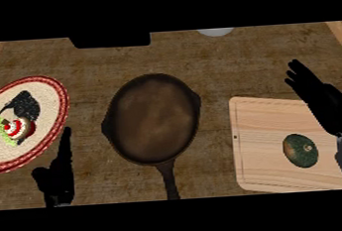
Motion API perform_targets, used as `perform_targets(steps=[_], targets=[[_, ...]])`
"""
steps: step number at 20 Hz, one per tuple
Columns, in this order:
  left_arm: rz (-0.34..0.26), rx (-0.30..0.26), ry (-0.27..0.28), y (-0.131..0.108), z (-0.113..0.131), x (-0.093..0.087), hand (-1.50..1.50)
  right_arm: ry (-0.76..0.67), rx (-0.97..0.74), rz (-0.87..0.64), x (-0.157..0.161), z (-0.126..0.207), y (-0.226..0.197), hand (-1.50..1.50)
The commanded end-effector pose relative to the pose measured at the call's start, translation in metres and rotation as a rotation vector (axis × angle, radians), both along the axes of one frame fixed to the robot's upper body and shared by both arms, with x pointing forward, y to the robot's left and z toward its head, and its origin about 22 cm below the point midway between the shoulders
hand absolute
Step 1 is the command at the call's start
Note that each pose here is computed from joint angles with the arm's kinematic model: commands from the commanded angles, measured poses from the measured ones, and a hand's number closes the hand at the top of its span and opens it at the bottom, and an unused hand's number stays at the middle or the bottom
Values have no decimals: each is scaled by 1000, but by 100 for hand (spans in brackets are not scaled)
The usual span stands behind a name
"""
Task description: Pick the squash from the cutting board and place it in the pan
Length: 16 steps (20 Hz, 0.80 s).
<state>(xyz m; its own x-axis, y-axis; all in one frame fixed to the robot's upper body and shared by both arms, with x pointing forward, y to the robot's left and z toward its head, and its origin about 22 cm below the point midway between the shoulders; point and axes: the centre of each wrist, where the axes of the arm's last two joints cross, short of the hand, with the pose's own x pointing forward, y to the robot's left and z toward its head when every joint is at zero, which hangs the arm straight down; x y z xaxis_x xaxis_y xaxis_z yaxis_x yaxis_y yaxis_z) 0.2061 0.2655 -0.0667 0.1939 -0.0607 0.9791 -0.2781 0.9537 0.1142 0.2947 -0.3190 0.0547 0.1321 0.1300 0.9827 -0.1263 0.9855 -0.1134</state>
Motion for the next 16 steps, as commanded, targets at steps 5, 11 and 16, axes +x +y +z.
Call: perform_targets(steps=[5, 11, 16], targets=[[-82, 222, -32, 18, 52, -107, 0, -233, 164, 178, 21, 42, 23, -150], [-87, 277, 64, 46, 65, -131, 0, -60, -81, -135, -7, 18, -56, -150], [-103, 305, 94, 62, 73, -123, 0, -48, -422, 25, -12, 54, -83, -150]])
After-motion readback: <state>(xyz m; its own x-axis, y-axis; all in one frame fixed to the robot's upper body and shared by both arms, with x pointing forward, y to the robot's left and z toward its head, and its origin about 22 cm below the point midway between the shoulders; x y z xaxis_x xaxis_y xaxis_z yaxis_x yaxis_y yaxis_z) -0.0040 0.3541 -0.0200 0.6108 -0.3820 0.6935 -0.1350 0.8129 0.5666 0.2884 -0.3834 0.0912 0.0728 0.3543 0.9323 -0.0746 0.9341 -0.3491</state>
